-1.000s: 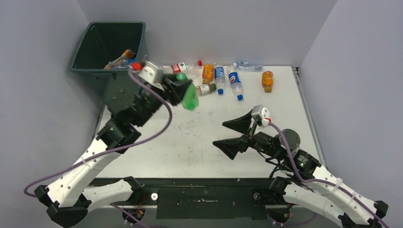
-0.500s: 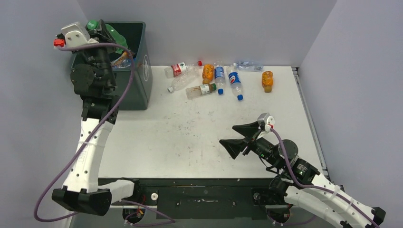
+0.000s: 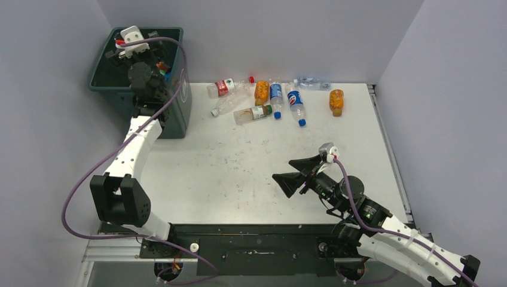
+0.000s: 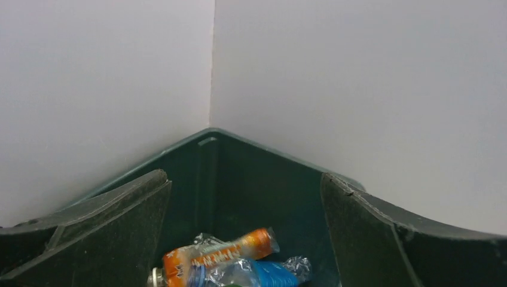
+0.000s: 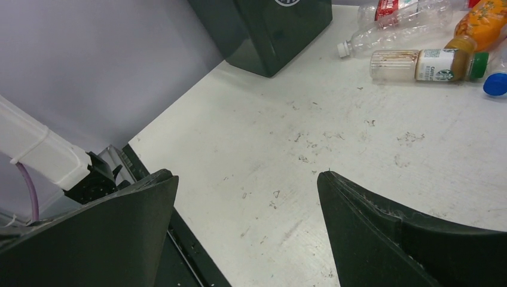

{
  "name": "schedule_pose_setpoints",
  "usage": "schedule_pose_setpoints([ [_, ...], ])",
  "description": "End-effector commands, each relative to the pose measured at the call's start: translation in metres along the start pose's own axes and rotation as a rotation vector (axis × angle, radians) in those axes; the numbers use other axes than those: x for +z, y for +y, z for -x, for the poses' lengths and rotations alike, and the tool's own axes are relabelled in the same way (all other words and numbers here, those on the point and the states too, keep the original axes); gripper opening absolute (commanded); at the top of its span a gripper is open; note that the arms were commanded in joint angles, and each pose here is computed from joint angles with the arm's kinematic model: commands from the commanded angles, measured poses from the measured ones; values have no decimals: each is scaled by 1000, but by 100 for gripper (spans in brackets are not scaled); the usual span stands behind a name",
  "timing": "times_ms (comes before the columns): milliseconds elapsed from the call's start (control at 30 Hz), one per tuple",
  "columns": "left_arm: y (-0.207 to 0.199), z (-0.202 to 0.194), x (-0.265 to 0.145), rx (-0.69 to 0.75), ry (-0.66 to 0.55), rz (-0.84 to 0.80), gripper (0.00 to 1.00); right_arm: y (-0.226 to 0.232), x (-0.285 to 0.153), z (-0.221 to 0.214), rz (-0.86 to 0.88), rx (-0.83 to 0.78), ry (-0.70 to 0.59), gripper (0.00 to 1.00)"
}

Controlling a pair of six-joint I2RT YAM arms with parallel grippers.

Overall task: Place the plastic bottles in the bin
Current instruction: Place the plastic bottle in the trash bin.

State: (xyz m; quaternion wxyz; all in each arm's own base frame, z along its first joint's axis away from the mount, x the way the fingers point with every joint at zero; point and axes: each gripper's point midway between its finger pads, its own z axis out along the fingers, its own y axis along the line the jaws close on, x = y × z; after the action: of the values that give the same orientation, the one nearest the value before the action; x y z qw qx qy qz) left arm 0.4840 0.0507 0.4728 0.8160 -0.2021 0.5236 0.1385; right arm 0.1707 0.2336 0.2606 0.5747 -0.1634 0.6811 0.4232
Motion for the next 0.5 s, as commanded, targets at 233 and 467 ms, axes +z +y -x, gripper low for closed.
schedule_pose_setpoints([
  [233, -63, 130, -92, -318, -134, -303, 96, -46, 9, 33, -290, 36, -153, 90],
  [467, -164, 57, -227, -209, 312, -851, 96, -106, 23, 39, -633, 67, -249, 90],
])
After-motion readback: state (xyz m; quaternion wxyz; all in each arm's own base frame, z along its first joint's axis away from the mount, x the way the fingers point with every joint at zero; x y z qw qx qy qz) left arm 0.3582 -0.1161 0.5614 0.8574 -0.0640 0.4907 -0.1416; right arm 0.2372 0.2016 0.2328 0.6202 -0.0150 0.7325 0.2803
